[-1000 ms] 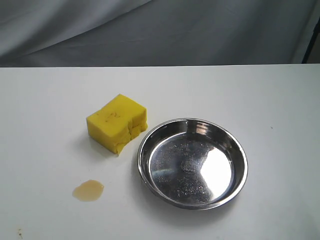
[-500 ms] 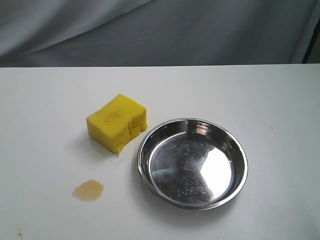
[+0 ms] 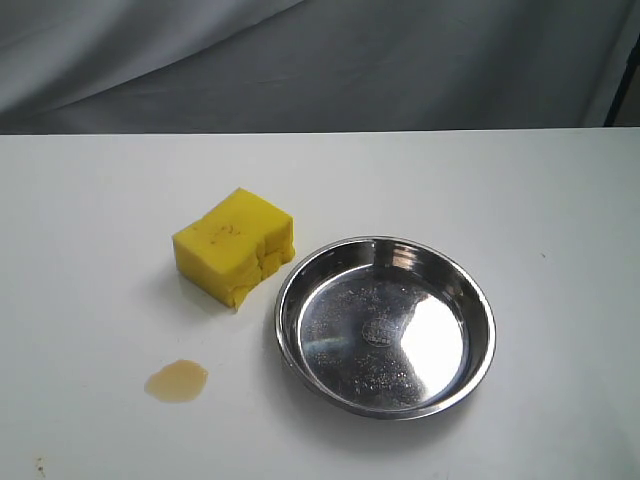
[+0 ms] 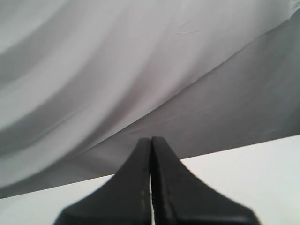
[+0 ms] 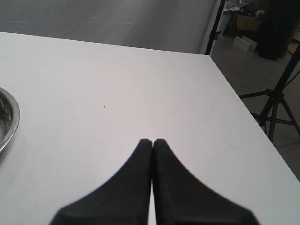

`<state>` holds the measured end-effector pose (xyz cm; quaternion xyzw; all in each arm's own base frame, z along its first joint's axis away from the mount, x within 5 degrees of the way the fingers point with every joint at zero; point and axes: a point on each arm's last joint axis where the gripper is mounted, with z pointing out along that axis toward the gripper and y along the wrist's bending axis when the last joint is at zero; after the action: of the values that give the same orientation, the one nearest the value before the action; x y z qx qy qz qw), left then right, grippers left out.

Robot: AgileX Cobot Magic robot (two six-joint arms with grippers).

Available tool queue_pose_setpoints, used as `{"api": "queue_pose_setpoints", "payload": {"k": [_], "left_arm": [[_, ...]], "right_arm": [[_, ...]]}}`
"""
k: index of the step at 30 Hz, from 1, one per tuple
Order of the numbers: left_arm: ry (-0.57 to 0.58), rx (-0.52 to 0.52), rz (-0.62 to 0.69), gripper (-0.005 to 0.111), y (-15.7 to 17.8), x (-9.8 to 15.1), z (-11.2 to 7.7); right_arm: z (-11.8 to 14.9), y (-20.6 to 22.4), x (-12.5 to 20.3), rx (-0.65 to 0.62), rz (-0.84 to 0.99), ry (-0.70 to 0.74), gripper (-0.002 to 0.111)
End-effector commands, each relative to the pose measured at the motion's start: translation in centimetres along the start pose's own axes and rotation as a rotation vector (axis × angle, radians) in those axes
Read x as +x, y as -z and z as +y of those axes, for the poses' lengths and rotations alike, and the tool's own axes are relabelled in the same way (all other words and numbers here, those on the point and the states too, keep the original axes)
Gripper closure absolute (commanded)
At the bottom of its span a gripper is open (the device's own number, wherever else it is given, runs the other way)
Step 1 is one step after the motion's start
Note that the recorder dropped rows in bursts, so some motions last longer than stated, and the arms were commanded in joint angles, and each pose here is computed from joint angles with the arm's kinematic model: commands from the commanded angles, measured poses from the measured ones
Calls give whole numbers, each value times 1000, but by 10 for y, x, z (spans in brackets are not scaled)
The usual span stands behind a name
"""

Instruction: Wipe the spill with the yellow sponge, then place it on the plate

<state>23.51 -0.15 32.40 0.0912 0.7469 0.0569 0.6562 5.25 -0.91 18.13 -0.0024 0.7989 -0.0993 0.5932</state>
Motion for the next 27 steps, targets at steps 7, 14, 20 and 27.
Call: {"api": "queue_pose_setpoints", "payload": {"k": [7,14,20,27], "left_arm": [[-109,197,316,107,-7,-8,-28],[17,270,419,107,-24,-39,-31],[-17,512,625,107,-62,-14,-61],[-142,703,719,104,-100,36,-101]], "right_arm": [[0,0,0,0,-11,7,108],[0,0,0,0,-11,7,108],[0,0,0,0,-11,7,108],[0,0,0,0,-11,7,108]]}}
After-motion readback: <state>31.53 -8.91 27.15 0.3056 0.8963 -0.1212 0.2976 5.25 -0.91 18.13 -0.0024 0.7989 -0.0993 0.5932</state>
